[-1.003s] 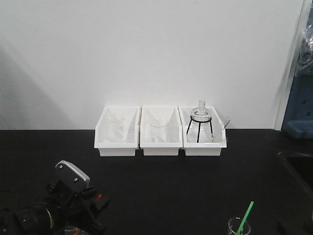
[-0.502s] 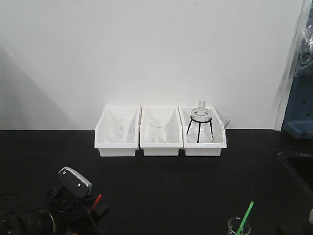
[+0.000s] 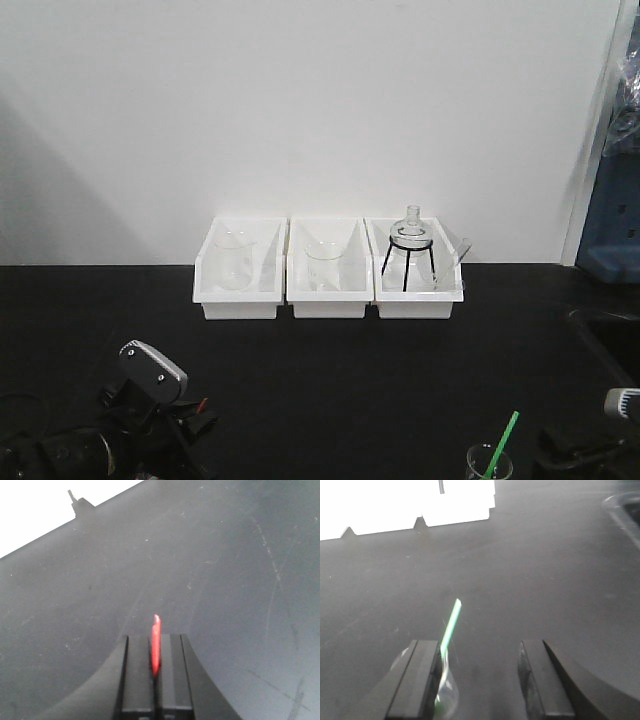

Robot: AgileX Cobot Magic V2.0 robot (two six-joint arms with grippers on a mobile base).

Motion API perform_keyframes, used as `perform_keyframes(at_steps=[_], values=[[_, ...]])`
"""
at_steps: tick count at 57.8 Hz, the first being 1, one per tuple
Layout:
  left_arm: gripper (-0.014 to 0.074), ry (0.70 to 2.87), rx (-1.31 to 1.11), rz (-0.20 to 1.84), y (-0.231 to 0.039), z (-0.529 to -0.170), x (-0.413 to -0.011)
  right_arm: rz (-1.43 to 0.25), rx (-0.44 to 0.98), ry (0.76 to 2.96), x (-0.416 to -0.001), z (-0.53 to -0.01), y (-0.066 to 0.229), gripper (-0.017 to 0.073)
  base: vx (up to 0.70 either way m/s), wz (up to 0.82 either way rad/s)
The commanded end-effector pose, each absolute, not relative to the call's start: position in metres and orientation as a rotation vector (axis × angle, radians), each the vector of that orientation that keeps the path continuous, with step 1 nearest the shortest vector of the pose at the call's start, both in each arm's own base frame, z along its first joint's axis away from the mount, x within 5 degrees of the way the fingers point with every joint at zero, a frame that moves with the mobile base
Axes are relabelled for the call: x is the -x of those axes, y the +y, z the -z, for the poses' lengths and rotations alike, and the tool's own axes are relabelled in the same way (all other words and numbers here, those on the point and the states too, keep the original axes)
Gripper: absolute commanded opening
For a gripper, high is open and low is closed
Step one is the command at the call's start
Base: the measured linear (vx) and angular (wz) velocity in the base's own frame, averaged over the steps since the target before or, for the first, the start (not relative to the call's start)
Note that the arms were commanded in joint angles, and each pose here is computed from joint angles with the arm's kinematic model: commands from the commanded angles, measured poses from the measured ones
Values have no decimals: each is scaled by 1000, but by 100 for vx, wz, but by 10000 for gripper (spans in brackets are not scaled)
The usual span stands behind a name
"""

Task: Sort red and green spoons into left cabinet
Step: 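Grasp the green spoon in the other beaker with the right gripper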

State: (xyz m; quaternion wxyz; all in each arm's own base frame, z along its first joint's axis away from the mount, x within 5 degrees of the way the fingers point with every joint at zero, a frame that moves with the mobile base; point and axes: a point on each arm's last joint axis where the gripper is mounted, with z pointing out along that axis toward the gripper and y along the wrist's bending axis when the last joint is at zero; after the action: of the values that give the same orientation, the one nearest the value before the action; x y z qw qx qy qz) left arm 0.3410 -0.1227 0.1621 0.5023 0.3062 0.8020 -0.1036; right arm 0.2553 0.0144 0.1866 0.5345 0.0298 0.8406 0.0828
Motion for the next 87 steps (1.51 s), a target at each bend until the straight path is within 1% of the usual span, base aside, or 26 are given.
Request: perform_keyframes(at_steps=[1,12,22,35,47,54,57,62,69,75,87], values=[[-9,1811,-691,293,-129,-192,-345,-236,-33,1887,-276,-203,18,421,0,0],[-8,1811,-691,293,-129,-192,-345,-322,0,1912,-302,-193,25,421,0,0],[-8,1811,-691,293,-129,-192,-345,-341,-18,1918,-320,-183,26,421,0,0],[-8,1811,-691,293,-129,-192,-345,-350,-26,1929,-334,-173,27,421,0,0],[-8,1811,-691,293,-129,-192,-345,-363,-46,1949,-337,-166,27,413,0,0],[-8,1811,-691,293,-129,-192,-345,-363,-46,1948,-337,-166,27,358,0,0],[-8,1811,-692,293,-129,-192,-345,-363,-46,1948,-337,-166,27,320,0,0],[-8,1797,-692,300,-129,-193,-345,-363,-45,1948,-337,-166,27,236,0,0],[-8,1784,-691,308,-130,-194,-345,-362,-39,1941,-336,-169,27,89,0,0],[-8,1797,-690,302,-130,-193,-345,-361,-31,1919,-335,-176,27,-8,0,0],[-7,1763,-684,296,-129,-207,-342,-345,13,1892,-330,-193,28,-10,0,0]])
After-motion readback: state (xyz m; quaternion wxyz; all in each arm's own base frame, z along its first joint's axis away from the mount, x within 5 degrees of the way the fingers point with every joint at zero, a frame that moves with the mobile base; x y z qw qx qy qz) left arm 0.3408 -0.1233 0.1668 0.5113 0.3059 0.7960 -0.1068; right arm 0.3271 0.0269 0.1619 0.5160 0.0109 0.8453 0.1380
